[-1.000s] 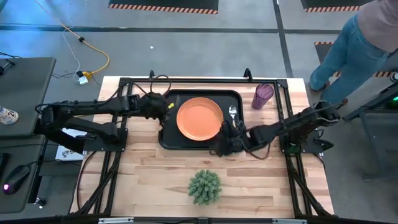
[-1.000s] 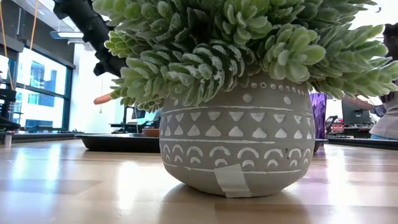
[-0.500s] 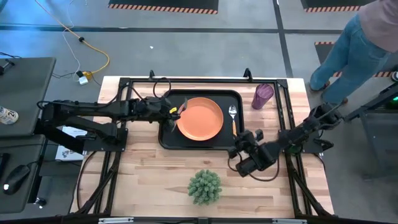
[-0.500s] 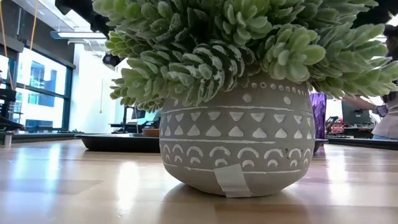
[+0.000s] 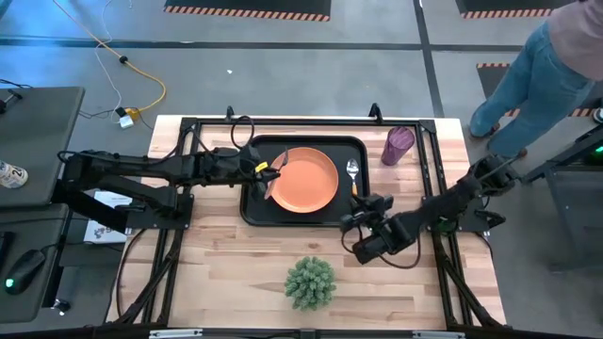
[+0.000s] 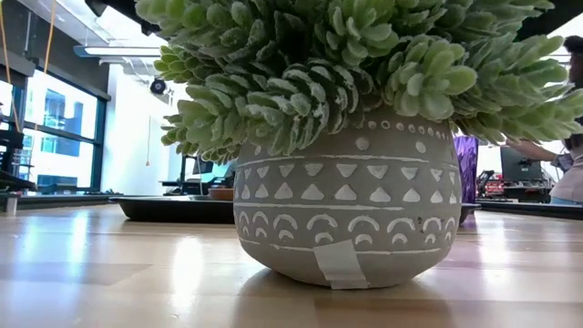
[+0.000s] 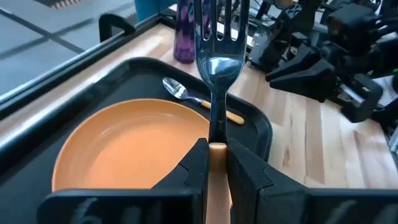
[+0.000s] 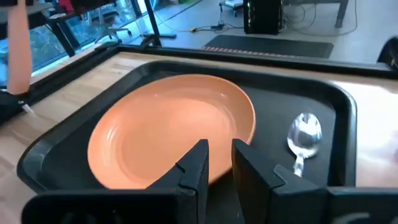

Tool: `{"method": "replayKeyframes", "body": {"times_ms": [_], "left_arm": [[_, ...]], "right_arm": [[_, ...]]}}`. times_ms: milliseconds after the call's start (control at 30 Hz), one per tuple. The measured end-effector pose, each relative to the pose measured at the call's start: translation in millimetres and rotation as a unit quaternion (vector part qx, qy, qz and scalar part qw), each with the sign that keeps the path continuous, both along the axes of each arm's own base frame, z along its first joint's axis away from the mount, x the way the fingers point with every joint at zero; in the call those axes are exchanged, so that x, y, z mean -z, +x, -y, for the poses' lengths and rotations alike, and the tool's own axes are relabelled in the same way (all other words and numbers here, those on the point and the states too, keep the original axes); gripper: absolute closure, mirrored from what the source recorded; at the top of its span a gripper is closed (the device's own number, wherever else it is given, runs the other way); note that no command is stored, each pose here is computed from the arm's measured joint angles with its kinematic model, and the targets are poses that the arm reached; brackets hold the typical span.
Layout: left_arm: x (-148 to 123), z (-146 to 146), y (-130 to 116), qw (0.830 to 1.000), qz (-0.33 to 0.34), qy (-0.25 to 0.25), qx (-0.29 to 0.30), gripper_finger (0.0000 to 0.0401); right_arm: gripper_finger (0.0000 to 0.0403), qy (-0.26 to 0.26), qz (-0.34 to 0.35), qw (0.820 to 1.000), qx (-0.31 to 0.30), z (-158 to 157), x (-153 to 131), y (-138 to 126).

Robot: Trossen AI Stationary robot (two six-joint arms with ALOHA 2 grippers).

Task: Pick and place plate/cup/fork/spoon on tray
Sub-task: Put the yellow fork on the black tray

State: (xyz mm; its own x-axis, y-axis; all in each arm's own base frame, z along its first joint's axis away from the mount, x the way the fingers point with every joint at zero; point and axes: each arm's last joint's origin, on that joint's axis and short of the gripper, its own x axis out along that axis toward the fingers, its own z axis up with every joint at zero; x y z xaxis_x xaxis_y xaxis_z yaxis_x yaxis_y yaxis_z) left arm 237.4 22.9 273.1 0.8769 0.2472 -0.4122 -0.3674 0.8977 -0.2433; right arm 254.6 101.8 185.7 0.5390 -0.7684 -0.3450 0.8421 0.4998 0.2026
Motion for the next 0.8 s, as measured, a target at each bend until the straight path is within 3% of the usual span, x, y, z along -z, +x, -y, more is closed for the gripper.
{"method": "replayKeyframes", "body": {"times_ms": [367, 567, 800], "left_arm": [[-2, 6, 1, 0.999, -0.003, 0.050, 0.003, 0.0373], [-2, 7, 1, 0.998, -0.007, 0.067, -0.005, 0.0374], [-4, 6, 1, 0.996, 0.000, 0.086, -0.020, 0.0375]], "right_arm": [[0.0341, -0.056, -0.035, 0.997, -0.027, 13, -46, 42], [0.0341, -0.061, -0.054, 0.996, -0.045, 25, -72, 58], [0.0341, -0.083, -0.051, 0.989, -0.114, 35, -101, 79]]}}
